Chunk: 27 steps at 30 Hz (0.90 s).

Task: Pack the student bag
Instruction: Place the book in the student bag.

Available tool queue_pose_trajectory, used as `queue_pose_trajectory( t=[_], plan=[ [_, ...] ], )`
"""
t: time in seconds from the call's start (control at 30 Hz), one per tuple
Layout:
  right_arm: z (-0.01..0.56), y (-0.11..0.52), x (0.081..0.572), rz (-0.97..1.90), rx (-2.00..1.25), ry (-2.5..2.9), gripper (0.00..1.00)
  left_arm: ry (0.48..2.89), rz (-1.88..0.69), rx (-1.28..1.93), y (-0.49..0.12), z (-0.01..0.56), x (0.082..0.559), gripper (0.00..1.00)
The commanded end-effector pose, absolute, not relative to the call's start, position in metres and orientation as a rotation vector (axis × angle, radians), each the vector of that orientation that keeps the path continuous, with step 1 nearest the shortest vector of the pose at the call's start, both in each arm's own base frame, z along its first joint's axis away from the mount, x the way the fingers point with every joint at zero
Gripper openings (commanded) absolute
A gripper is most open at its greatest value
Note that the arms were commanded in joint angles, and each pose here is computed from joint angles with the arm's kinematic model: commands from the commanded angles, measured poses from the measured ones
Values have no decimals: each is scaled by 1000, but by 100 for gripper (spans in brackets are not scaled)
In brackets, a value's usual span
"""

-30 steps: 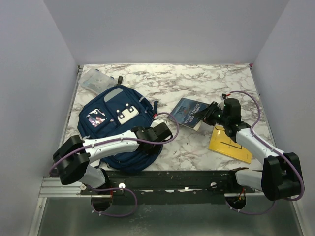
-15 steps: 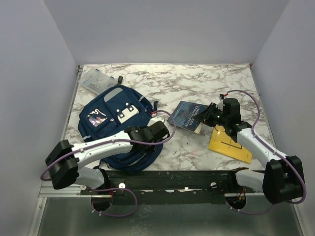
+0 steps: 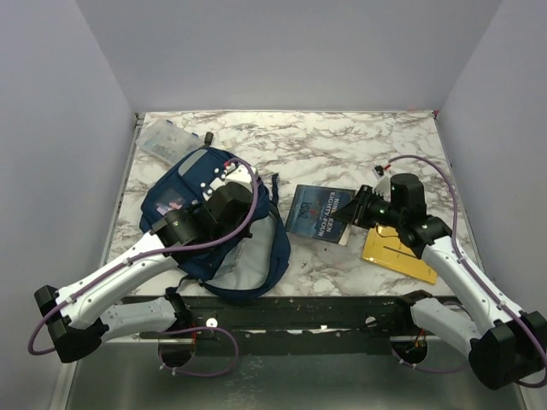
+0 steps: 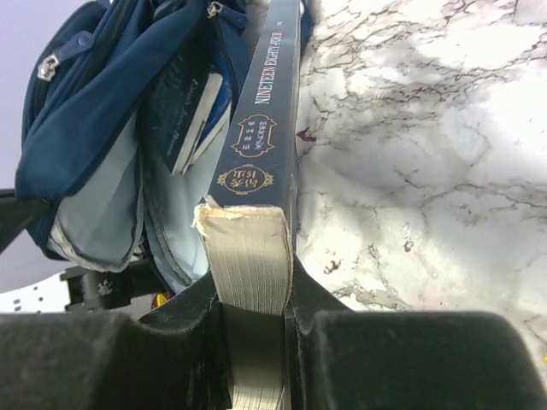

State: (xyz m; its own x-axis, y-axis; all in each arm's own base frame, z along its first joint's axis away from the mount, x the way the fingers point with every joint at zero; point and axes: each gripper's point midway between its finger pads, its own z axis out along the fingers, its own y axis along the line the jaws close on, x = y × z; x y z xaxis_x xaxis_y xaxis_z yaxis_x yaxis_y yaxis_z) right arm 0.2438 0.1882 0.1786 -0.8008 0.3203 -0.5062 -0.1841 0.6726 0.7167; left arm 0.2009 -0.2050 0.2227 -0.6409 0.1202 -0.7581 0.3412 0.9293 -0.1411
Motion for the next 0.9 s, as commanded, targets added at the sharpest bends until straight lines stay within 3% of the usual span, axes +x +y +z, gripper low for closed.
queue_pose_trajectory(
  t=[0.0, 0.3, 0.63, 0.87],
  plan=[
    [232, 198, 227, 1175, -9, 2165, 1, 2073, -515, 309, -215, 289, 209, 0],
    [256, 204, 204, 1277, -50, 2116, 1, 2050, -590, 294, -219, 301, 212, 0],
    [264, 259, 181, 1735, -28, 2010, 1, 2043, -836, 305, -261, 328, 206, 0],
    [260, 274, 213, 1780, 210, 1906, 1, 2041, -1041, 331, -292, 342, 195, 0]
  ],
)
